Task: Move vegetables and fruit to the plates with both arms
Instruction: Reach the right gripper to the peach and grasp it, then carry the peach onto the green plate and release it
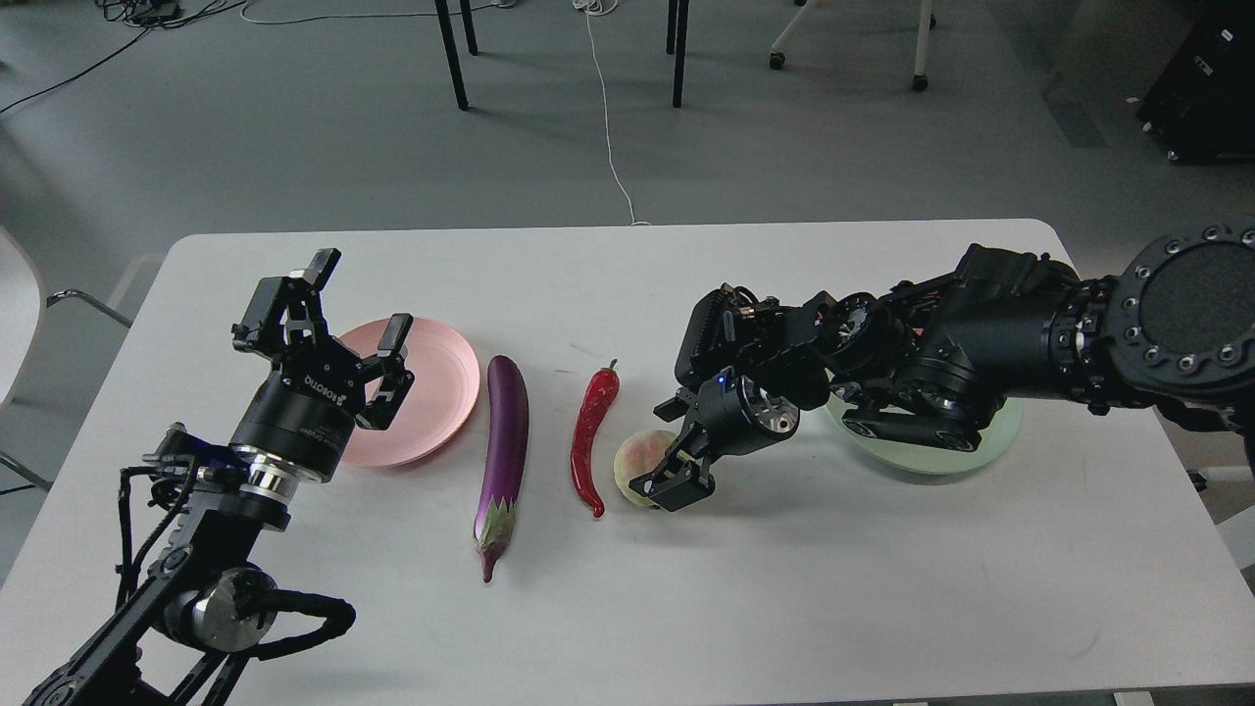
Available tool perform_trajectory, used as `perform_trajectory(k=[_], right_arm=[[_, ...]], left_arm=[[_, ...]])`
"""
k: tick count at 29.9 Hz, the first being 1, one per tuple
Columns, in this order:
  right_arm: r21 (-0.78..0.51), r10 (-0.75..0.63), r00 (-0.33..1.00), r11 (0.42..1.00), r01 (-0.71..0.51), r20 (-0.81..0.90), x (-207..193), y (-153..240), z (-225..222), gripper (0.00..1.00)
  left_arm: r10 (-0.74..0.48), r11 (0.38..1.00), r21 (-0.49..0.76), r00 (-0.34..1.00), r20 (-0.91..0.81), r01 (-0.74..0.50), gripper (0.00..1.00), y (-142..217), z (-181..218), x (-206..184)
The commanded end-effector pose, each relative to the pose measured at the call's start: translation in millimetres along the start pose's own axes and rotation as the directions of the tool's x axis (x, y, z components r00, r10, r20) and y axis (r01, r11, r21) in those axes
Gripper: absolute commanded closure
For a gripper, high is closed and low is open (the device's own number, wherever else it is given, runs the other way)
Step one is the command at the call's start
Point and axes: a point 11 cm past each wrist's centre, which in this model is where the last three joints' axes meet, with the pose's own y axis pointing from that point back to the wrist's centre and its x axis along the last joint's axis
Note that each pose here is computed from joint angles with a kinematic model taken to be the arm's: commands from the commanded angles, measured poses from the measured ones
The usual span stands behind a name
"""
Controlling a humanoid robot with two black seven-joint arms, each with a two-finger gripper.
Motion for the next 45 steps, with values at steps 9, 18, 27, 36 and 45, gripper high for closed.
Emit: perform_trajectory(k=[9, 18, 27, 36, 45], right_arm=[[-0.001, -0.011, 1.000, 1.000, 0.011, 0.004, -7, -2, 1, 0.44], [-0.016, 0.037, 0.999, 0.999, -0.037, -0.018, 11, 16, 6, 0.57], [-0.244, 0.068, 0.991, 0.969, -0.038, 0.116, -57, 137, 75, 0.56], [-0.328, 0.011, 0.977, 0.943, 0.062, 0.214, -138, 173, 89, 0.55], [-0.353, -0.022, 0.969, 0.929, 0.111, 0.247, -167, 163, 97, 0.38]], left_arm=[[0.003, 1.000, 0.004, 1.000, 0.000, -0.003, 0.01, 1, -1, 1], [0.003, 1.000, 0.004, 1.000, 0.001, -0.003, 0.01, 2, -1, 1], [0.002, 1.000, 0.006, 1.000, -0.004, -0.002, 0.01, 1, -2, 0], [-0.006, 1.000, 0.012, 1.000, -0.013, 0.006, 0.01, 1, -6, -4], [-0.007, 1.000, 0.013, 1.000, -0.011, 0.007, 0.01, 1, -6, -5]])
